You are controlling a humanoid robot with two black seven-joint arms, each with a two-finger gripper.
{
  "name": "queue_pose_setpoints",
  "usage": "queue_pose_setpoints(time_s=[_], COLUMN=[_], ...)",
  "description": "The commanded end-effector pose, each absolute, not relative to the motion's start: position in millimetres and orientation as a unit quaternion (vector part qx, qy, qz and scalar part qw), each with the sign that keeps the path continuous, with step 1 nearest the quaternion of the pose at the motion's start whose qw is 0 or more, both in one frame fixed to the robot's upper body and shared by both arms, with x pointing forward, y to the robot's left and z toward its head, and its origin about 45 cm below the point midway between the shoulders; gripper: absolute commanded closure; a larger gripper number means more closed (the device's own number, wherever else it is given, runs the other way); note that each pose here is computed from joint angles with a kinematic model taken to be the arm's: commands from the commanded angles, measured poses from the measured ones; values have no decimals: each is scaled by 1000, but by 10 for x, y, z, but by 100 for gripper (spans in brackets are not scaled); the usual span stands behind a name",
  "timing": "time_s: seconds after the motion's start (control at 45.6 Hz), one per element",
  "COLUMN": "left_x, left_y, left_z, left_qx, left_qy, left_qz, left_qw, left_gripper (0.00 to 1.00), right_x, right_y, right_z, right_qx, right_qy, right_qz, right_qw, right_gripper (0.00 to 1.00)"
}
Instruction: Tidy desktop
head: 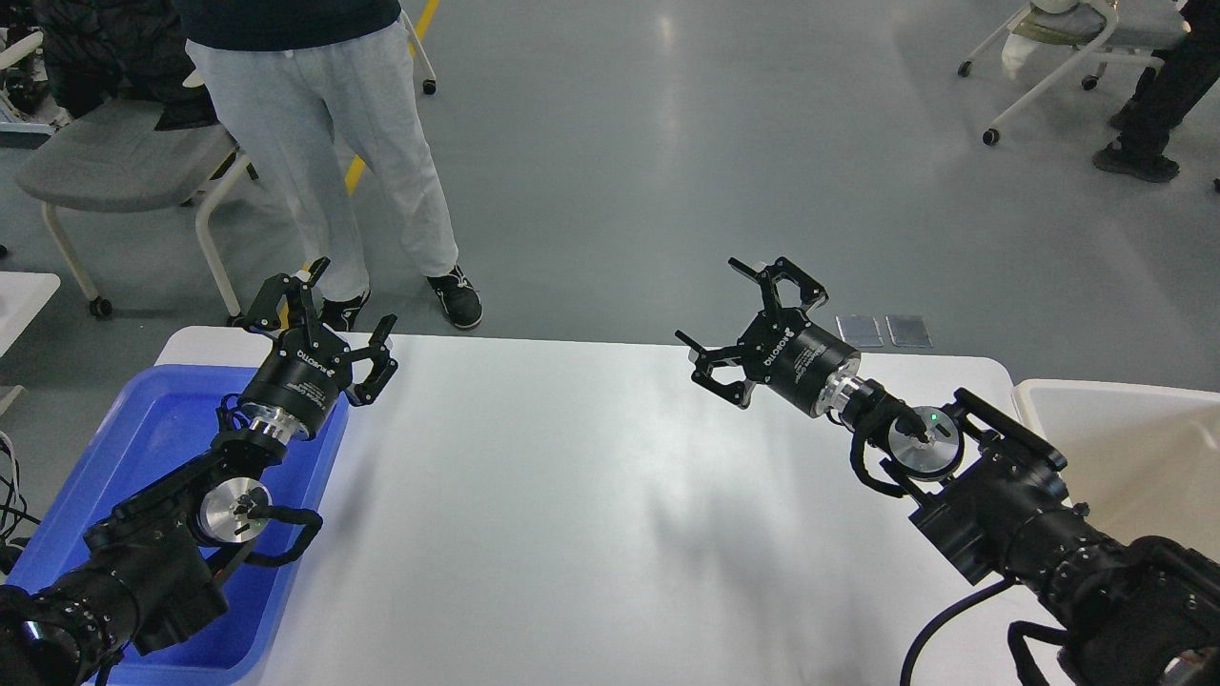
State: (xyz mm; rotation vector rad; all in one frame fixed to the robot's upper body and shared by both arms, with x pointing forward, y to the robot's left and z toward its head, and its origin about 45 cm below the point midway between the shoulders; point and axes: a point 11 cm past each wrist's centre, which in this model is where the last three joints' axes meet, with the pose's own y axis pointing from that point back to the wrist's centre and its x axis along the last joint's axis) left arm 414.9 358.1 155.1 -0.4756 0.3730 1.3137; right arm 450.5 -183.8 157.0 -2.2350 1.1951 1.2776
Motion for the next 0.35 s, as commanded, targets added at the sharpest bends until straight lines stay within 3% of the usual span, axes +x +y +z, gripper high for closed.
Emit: queue_pose_setpoints(time_s=[0.0,0.329], left_x=[4149,4149], left_y=[3579,3587], left_z=[1550,1553], left_qx=[-218,-217], left_qy=[171,170], left_qz=[601,601], left_qw=[750,750], left_gripper=[0,0], right_x=[4442,4385], right_y=[-1848,-1898], right_z=[1411,1301], right_qx=[-766,-759], right_qy=[429,436], right_qz=[455,462], right_qw=[148,143], right_gripper=[0,0])
